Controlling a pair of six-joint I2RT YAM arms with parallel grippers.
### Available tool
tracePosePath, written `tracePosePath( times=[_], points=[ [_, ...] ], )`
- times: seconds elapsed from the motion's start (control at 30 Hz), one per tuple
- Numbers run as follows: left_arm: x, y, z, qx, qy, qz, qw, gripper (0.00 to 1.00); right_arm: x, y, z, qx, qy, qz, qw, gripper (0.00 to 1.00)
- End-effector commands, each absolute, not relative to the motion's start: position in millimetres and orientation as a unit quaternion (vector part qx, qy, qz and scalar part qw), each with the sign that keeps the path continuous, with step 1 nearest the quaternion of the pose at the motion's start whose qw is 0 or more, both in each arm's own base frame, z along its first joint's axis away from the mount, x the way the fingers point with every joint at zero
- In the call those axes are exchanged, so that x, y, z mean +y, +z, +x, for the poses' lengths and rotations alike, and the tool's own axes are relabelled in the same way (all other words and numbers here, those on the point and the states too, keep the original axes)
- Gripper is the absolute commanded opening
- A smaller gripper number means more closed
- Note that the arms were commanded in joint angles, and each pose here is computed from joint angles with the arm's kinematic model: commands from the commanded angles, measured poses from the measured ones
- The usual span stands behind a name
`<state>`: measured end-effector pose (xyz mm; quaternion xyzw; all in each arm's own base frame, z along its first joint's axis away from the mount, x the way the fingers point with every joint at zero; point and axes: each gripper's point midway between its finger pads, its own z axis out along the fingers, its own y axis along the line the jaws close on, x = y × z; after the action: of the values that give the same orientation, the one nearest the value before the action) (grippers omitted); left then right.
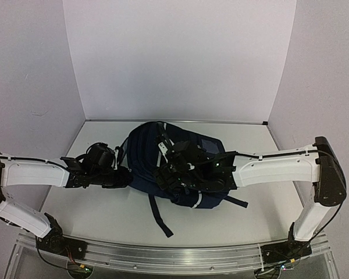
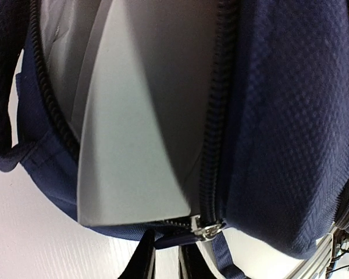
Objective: Pack the student bag
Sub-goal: Zip the student bag at the center of the board.
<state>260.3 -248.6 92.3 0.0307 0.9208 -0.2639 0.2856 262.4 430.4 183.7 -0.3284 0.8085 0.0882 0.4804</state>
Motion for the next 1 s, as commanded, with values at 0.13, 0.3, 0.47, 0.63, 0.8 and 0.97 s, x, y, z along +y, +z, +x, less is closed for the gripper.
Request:
tracePosePath(
  times=[0.13, 0.3, 0.47, 0.63, 0.8, 0.97],
  points=[
    [-247, 140, 271, 0.9, -0.273, 0.032, 0.338, 0.02, 449, 189, 252, 0.785, 0.071, -0.361, 0.498, 0.98],
    [-246, 149, 267, 0.896, -0.281, 0.036, 0.34, 0.0, 462, 184, 249, 0.776, 0.048, -0.371, 0.507, 0.98],
    [-240, 148, 265, 0.897, -0.275, 0.031, 0.345, 0.0, 470, 180, 258, 0.771, 0.019, -0.374, 0.515, 0.98],
    [-236, 146, 267, 0.896, -0.27, 0.026, 0.352, 0.0, 473, 168, 268, 0.768, -0.024, -0.377, 0.517, 0.98],
    [-235, 135, 268, 0.906, -0.256, 0.018, 0.338, 0.13, 475, 157, 275, 0.768, -0.054, -0.375, 0.517, 0.98],
    [-241, 127, 272, 0.907, -0.255, 0.024, 0.335, 0.25, 478, 157, 277, 0.771, -0.051, -0.366, 0.519, 0.98]
  ],
)
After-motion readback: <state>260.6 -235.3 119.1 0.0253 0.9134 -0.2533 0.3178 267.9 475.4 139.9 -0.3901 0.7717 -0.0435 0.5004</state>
